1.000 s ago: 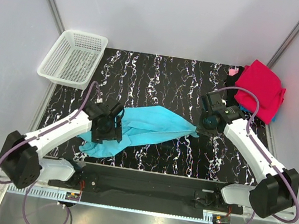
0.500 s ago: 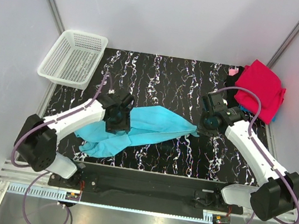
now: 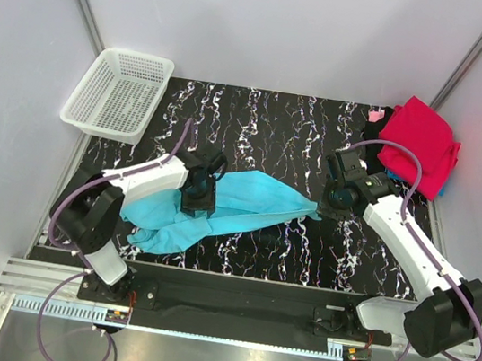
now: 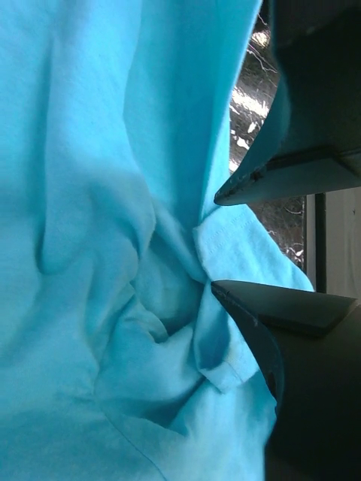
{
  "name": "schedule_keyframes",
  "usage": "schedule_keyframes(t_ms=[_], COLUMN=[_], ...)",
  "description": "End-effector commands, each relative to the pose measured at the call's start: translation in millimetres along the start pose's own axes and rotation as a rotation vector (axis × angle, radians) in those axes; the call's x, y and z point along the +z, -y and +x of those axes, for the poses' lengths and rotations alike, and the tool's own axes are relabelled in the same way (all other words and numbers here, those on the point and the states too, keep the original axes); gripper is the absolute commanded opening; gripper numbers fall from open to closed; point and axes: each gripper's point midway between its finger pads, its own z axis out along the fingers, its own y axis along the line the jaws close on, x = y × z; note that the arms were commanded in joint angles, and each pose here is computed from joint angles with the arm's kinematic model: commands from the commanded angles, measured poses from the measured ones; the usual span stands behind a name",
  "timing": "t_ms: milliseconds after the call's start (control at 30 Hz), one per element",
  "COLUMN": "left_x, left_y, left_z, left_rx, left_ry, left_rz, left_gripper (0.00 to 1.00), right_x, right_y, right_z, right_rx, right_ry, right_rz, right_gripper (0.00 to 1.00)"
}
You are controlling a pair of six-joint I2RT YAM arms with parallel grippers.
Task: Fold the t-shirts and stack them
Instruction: Flatten the tshirt out
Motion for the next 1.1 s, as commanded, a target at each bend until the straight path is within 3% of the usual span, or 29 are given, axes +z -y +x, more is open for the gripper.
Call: schedule_keyframes(t_ms=[0,300,733,1067], left_x=[10,32,4,-2], left_y=[5,-6,5,4], left_z=[-7,-8,-9,2], left_rx=[0.011,-0.002,-0.012,0.024], left_ry=[0.016,-0.013,0.014,-0.013], left_rz=[0.030,0.028,0.127,0.151], left_gripper=[0.49,0.47,0.35,0.48], right_x=[-8,-10,-5,-2], right_y=[3,5,5,5], right_z=[-2,-3,-1,-1], right_rx=[-0.002,0.011,0.008,0.011], right_ry=[0.031,0.046,0.033,0.026], right_rz=[0.003,0.006,0.021,0.024], right_gripper=[0.00,0.00,0.00,0.00])
